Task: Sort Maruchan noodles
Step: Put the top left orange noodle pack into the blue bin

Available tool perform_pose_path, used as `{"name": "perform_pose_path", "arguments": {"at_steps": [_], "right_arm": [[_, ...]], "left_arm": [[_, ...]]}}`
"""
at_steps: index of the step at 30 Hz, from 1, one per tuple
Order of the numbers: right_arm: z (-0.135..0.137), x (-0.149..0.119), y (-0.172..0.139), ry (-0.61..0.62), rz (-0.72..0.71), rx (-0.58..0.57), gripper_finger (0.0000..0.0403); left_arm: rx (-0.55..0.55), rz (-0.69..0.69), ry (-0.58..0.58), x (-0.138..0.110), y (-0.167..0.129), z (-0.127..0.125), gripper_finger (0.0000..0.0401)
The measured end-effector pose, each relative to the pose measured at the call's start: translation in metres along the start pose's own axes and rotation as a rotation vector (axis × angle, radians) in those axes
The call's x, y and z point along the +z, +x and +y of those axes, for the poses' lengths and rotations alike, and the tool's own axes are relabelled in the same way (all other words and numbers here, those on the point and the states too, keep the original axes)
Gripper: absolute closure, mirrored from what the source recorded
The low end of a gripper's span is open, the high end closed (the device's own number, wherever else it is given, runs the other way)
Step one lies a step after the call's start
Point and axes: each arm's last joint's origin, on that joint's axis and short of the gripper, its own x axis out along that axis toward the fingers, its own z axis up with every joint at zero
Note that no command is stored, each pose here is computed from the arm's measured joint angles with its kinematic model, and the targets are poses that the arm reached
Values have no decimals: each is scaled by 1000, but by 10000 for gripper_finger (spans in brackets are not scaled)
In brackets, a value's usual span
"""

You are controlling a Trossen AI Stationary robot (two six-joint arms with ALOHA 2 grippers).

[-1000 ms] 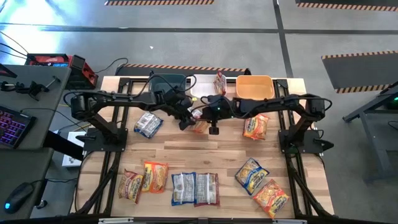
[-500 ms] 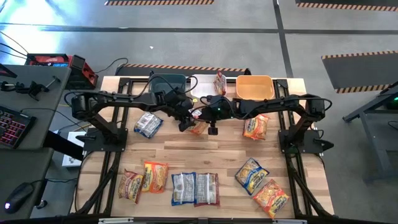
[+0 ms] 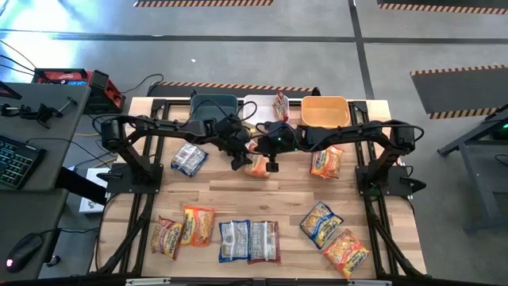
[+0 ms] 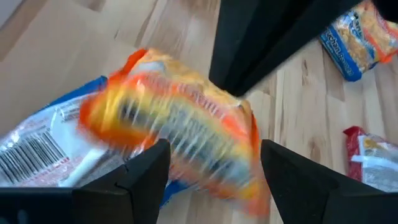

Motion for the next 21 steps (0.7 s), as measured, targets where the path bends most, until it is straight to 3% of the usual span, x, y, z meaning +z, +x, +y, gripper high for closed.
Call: {"name": "perform_pose_path", "arguments": {"at_steps": [6, 9, 13, 17, 21], "right_arm": [[-6, -17, -11, 129, 183, -12, 402], [-9, -30, -13, 221, 290, 36, 402], [0, -57, -9, 246, 377, 104, 403], [11, -83, -2, 309, 353, 142, 403], [11, -85, 3, 340, 234, 107, 403]], "left_arm": [[-15, 30, -110, -4, 7, 3, 173], [-18, 66, -194, -9, 15, 5, 173], [-5, 108, -248, -15, 23, 9, 168], [4, 135, -288, -20, 33, 15, 164], [-39, 107, -282, -18, 39, 17, 163]]}}
